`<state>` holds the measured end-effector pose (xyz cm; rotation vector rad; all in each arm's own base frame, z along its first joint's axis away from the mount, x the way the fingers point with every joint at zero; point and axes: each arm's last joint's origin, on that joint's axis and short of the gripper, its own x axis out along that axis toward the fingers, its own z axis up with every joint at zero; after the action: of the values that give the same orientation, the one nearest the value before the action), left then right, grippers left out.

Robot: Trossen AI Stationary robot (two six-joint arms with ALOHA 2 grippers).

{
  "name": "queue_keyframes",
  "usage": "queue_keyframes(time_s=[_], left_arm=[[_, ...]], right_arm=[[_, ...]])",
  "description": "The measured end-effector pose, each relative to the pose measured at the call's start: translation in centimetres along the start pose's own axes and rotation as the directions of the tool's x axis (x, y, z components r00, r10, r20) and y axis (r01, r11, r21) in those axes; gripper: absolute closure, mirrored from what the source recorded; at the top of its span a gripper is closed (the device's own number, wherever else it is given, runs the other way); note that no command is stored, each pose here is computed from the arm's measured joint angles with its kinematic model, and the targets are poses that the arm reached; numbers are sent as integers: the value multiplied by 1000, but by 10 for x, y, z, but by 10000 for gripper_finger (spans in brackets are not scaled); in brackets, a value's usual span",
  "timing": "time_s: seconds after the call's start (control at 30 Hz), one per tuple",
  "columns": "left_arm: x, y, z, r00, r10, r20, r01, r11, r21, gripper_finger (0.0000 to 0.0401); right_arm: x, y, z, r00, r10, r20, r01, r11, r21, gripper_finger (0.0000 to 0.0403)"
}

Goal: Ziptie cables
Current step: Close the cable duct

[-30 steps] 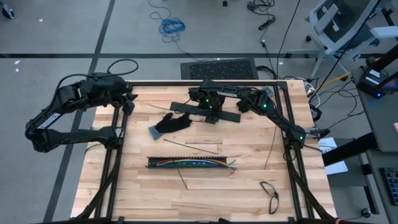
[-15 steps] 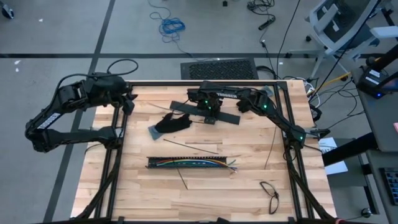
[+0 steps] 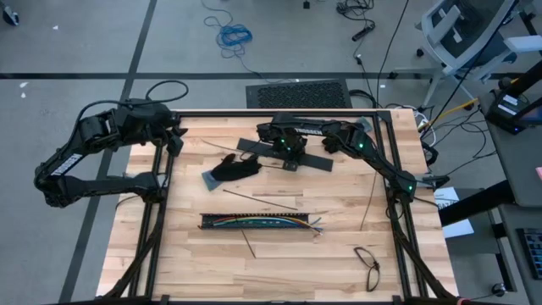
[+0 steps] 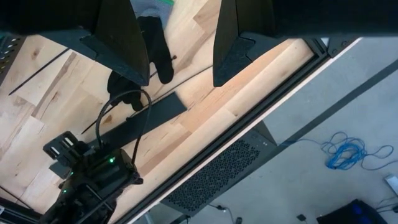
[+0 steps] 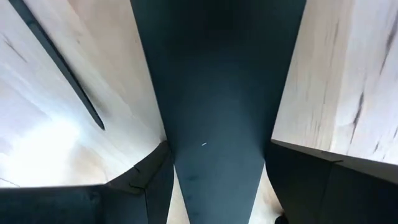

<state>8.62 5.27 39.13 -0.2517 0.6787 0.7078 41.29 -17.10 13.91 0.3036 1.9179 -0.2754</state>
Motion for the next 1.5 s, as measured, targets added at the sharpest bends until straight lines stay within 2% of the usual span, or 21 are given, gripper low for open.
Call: queue_keyframes(time_s=[0.2,0.37,0.47,0.53,0.6,0.77,0.87,1.03,1.17,1.3,1.5], left_arm=[[0,0,0,1000,0,-2,0,1000,1,228],[0,0,0,1000,0,-3,0,1000,5,228],[0,0,0,1000,1,-3,-1,1000,8,228],[0,0,0,1000,0,-4,0,1000,11,228],[0,0,0,1000,0,-3,0,1000,11,228],[0,0,0,1000,0,-3,0,1000,8,228],[0,0,0,1000,1,-3,-1,1000,9,228],[0,0,0,1000,0,-3,0,1000,10,228],[0,0,0,1000,0,-3,0,1000,9,228],[0,0,0,1000,0,-3,0,1000,8,228],[0,0,0,1000,0,-2,0,999,35,228]], right_arm=[[16,6,-22,996,3,-91,-3,1000,7,196],[38,12,-60,987,27,-155,-19,998,53,196],[47,15,-84,987,34,-160,-22,997,74,196],[46,16,-96,989,81,-127,-70,994,87,195],[38,17,-105,987,132,-89,-124,988,95,173],[7,18,-126,993,118,13,-118,990,79,89],[-11,15,-136,989,98,107,-106,991,76,51],[-17,6,-130,967,119,227,-149,981,123,15],[-23,2,-111,881,206,426,-305,936,177,9],[-27,1,-98,827,204,524,-365,904,223,8],[-7,1,-78,835,198,514,-371,892,259,8]])
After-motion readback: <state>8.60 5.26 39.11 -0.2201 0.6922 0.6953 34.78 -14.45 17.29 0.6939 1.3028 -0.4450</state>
